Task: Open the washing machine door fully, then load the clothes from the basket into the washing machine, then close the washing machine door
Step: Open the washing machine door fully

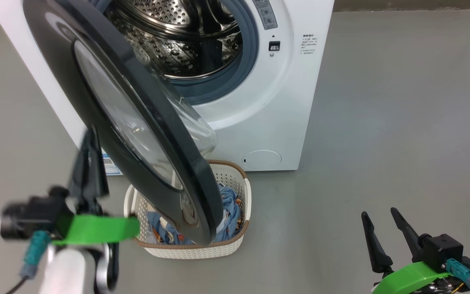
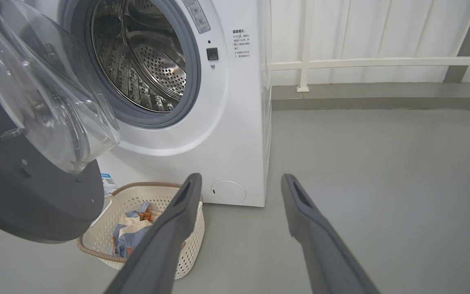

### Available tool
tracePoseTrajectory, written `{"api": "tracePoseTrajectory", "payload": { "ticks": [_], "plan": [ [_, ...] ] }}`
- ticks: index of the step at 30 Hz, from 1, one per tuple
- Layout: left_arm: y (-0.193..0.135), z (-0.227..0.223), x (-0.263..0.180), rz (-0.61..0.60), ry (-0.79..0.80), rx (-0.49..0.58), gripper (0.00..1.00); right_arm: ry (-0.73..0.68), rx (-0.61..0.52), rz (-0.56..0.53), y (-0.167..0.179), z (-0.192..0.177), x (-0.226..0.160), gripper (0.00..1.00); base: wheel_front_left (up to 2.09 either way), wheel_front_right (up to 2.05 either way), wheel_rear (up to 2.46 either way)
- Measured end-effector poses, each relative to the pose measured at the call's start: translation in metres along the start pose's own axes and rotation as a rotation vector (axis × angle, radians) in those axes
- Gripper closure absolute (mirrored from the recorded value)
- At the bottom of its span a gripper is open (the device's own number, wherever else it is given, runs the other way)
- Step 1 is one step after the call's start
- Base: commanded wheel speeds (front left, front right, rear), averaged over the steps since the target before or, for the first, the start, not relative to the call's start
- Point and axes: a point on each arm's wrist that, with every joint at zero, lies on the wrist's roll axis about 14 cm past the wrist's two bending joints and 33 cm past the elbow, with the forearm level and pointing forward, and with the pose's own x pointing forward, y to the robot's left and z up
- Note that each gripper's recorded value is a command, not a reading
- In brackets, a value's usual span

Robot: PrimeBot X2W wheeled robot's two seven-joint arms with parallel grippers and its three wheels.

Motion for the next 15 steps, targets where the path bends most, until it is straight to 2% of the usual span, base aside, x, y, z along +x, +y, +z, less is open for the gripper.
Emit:
{"api": "tracePoseTrajectory", "payload": {
  "ticks": [4,7,11,15],
  "plan": [
    [-0.021,0.069,0.02,-0.062,-0.219,0.005,1.0,0.003,0.001,0.003,0.001,-0.001,0.0,0.0,0.0,0.0,0.0],
    [-0.05,0.102,0.022,-0.148,-0.324,-0.021,1.0,0.003,0.001,0.01,0.004,-0.001,0.0,0.0,0.0,0.0,0.0],
    [-0.094,0.122,0.017,-0.273,-0.378,-0.087,1.0,0.005,0.005,0.009,0.003,-0.002,-0.002,0.0,0.0,0.0,0.0],
    [-0.144,0.125,0.004,-0.427,-0.346,-0.162,1.0,0.003,0.008,0.001,0.001,-0.001,-0.005,0.0,0.0,0.0,0.0]
  ]
}}
